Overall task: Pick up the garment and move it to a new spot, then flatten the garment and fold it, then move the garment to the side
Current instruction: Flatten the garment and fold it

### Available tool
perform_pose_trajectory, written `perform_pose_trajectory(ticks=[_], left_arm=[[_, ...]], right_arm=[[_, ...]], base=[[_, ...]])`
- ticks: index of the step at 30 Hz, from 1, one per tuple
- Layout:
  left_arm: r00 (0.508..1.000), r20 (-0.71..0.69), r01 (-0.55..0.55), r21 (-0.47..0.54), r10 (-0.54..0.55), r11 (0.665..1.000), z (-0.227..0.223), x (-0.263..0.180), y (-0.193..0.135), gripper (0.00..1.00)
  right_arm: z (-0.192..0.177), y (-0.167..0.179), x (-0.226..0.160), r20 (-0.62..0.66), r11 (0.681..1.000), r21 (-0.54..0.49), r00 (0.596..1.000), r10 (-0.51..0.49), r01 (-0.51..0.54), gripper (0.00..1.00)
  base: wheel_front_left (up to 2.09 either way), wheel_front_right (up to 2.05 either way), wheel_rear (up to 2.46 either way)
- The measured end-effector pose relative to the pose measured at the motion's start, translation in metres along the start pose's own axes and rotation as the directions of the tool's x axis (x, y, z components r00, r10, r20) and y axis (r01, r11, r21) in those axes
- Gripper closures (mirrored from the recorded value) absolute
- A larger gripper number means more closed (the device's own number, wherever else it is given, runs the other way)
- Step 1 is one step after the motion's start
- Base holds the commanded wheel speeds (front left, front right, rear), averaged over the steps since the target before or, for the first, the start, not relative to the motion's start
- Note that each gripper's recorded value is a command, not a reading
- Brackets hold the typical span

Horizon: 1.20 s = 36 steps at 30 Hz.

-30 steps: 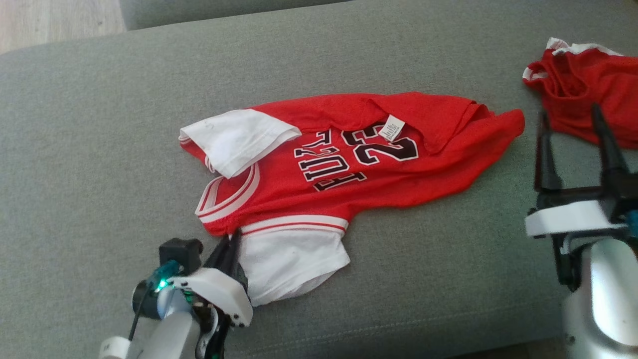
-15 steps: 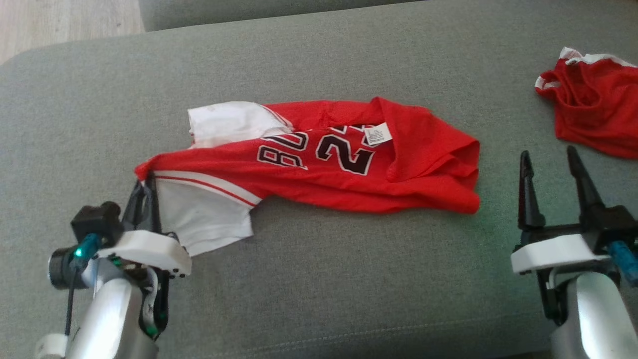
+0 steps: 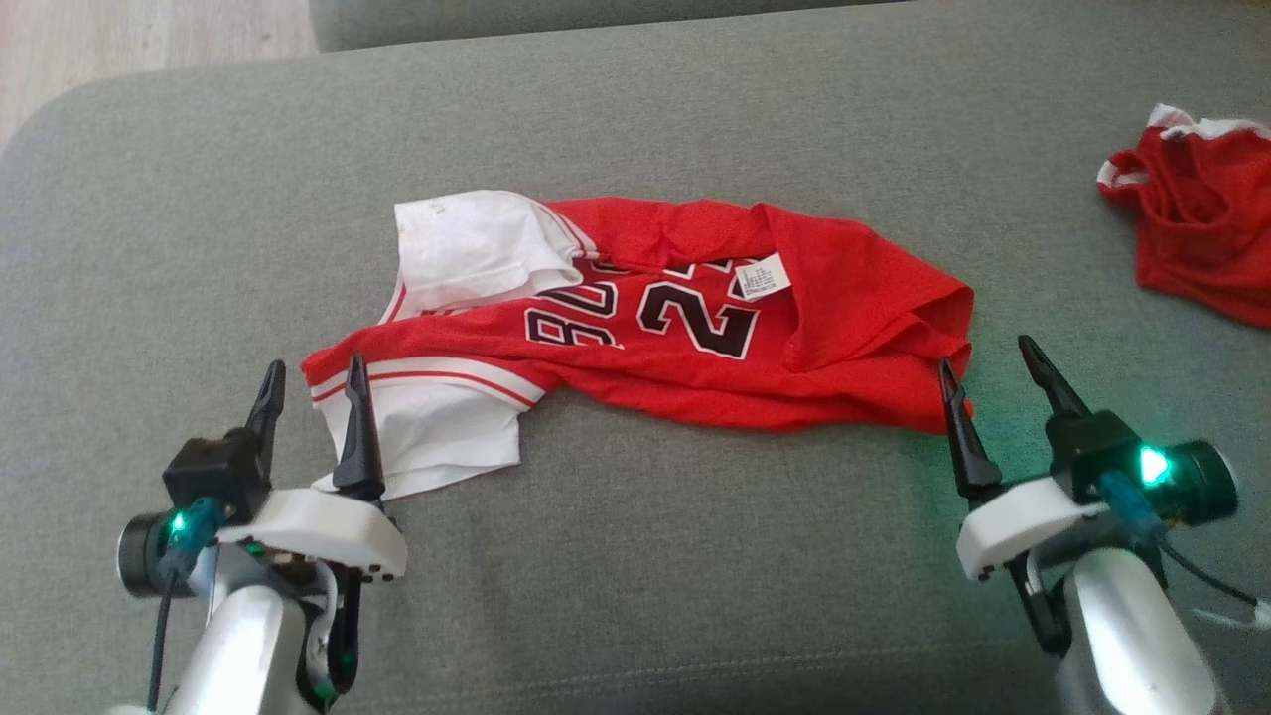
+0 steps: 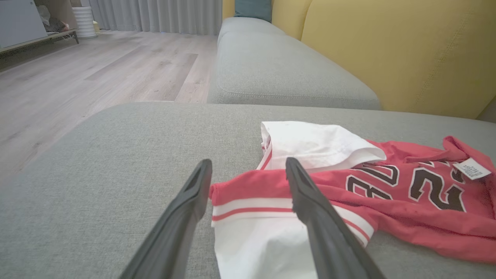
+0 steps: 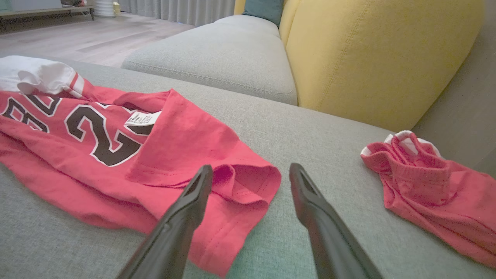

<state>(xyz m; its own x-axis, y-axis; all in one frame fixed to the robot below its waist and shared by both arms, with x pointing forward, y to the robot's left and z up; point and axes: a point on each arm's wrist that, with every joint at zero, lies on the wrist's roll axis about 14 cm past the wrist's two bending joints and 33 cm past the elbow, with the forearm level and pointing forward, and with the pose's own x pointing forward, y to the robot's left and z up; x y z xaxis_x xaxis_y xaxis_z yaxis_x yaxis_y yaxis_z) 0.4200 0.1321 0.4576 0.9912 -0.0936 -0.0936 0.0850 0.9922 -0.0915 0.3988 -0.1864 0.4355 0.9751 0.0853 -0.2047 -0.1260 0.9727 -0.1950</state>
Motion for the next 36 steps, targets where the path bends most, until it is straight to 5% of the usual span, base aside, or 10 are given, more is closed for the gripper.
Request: perform_pose_trajectory(ticks=[12, 20, 28, 29, 30, 33, 36], left_arm=[[0.997, 0.066, 0.041, -0.055, -0.038, 0.998, 0.016, -0.011, -0.016, 0.00], [0.998, 0.057, 0.029, -0.087, -0.024, 0.996, 0.011, -0.025, -0.017, 0.00], [0.999, 0.051, -0.014, -0.092, 0.019, 0.996, 0.009, -0.033, -0.004, 0.00], [0.998, 0.050, -0.018, -0.092, 0.023, 0.996, 0.009, -0.033, -0.003, 0.00], [0.998, 0.052, -0.022, -0.093, 0.027, 0.995, 0.009, -0.034, -0.002, 0.00], [0.998, 0.058, -0.031, -0.097, 0.037, 0.995, 0.011, -0.034, 0.000, 0.00], [0.997, 0.060, -0.033, -0.100, 0.039, 0.994, 0.012, -0.034, 0.001, 0.00]], right_arm=[[-0.017, 0.012, 0.028, -0.112, 0.978, -0.162, 0.987, 0.113, -0.130, 0.00], [-0.033, 0.011, 0.052, -0.210, 0.916, -0.333, 0.964, 0.161, -0.226, 0.00], [-0.037, 0.030, 0.075, -0.264, 0.888, -0.350, 0.941, 0.212, -0.298, 0.00], [-0.039, 0.033, 0.076, -0.278, 0.886, -0.347, 0.936, 0.215, -0.307, 0.11], [-0.040, 0.035, 0.078, -0.285, 0.886, -0.343, 0.933, 0.219, -0.313, 0.41], [-0.035, 0.038, 0.085, -0.283, 0.885, -0.340, 0.932, 0.227, -0.318, 1.00], [-0.026, 0.038, 0.091, -0.252, 0.892, -0.332, 0.940, 0.231, -0.308, 1.00]], base=[[0.00, 0.00, 0.00], [0.00, 0.00, 0.00], [0.00, 0.00, 0.00], [0.00, 0.00, 0.00], [0.00, 0.00, 0.00], [0.00, 0.00, 0.00], [0.00, 0.00, 0.00]])
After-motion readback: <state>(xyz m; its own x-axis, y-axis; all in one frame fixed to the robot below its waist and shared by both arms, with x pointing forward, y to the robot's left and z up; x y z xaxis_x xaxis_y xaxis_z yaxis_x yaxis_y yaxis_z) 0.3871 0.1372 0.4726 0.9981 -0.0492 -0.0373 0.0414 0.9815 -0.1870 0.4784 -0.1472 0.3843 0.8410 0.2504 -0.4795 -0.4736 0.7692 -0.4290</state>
